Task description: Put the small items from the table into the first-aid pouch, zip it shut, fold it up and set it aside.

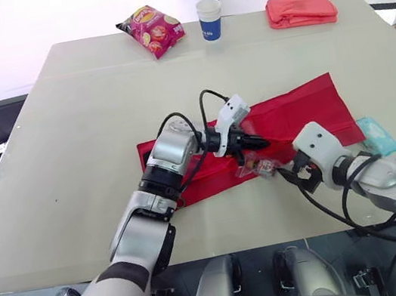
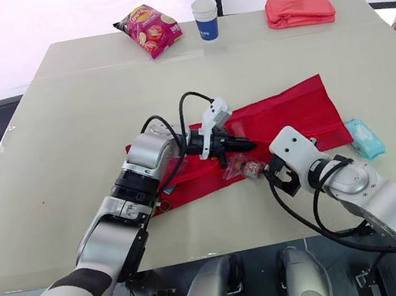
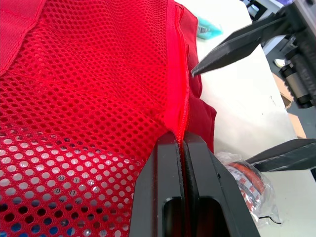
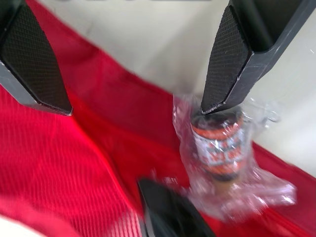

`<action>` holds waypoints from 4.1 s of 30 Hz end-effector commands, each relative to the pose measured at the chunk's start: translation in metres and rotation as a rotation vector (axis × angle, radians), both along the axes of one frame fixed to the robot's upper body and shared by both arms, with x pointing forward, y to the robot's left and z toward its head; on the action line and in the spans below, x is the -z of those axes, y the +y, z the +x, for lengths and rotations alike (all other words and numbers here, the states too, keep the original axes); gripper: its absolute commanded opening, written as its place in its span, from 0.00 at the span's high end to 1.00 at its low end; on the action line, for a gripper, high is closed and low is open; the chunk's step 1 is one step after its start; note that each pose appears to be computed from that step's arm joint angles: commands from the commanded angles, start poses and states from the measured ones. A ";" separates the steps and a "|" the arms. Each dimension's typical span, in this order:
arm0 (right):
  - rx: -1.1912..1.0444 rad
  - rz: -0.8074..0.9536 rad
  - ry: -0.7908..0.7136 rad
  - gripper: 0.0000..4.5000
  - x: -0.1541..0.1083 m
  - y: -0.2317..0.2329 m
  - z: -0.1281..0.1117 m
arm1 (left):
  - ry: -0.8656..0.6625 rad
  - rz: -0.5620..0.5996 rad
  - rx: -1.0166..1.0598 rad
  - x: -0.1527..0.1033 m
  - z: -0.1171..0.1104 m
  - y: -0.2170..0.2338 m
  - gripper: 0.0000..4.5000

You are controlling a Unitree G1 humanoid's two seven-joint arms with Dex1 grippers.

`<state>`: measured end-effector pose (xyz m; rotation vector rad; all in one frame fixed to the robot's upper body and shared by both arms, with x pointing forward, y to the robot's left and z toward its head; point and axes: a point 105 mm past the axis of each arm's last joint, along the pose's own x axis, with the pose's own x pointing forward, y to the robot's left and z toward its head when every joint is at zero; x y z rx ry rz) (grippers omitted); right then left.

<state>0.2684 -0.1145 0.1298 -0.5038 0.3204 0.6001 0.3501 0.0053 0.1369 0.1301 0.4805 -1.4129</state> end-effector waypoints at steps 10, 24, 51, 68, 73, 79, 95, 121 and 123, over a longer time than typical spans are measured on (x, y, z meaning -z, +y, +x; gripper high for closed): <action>-0.130 0.311 0.163 0.02 -0.011 0.028 -0.023 | -0.058 -0.036 0.014 -0.014 0.001 -0.003 1.00; -0.129 0.259 0.188 0.54 0.004 0.036 -0.006 | -0.121 -0.047 0.023 -0.021 0.000 -0.002 1.00; -0.022 0.290 0.223 0.65 0.002 0.031 -0.021 | -0.344 0.102 0.040 -0.015 -0.017 0.028 0.59; -0.036 0.234 0.315 0.77 0.020 0.034 -0.025 | -0.414 0.177 0.071 -0.003 -0.016 0.028 0.70; -0.032 0.240 0.316 1.00 0.020 0.029 -0.027 | -0.410 0.174 0.074 -0.003 -0.015 0.028 0.99; 0.025 0.346 0.288 1.00 0.007 0.015 -0.027 | -0.377 0.133 0.059 -0.007 -0.014 0.027 0.99; 0.263 0.486 0.234 1.00 -0.003 0.004 0.009 | -0.298 0.059 0.034 -0.018 -0.015 0.026 0.99; 0.194 0.388 0.248 0.81 0.012 0.023 0.007 | -0.290 0.067 0.027 -0.016 -0.016 0.027 1.00; 0.210 0.415 0.242 0.81 0.010 0.023 0.008 | -0.288 0.066 0.028 -0.016 -0.016 0.027 1.00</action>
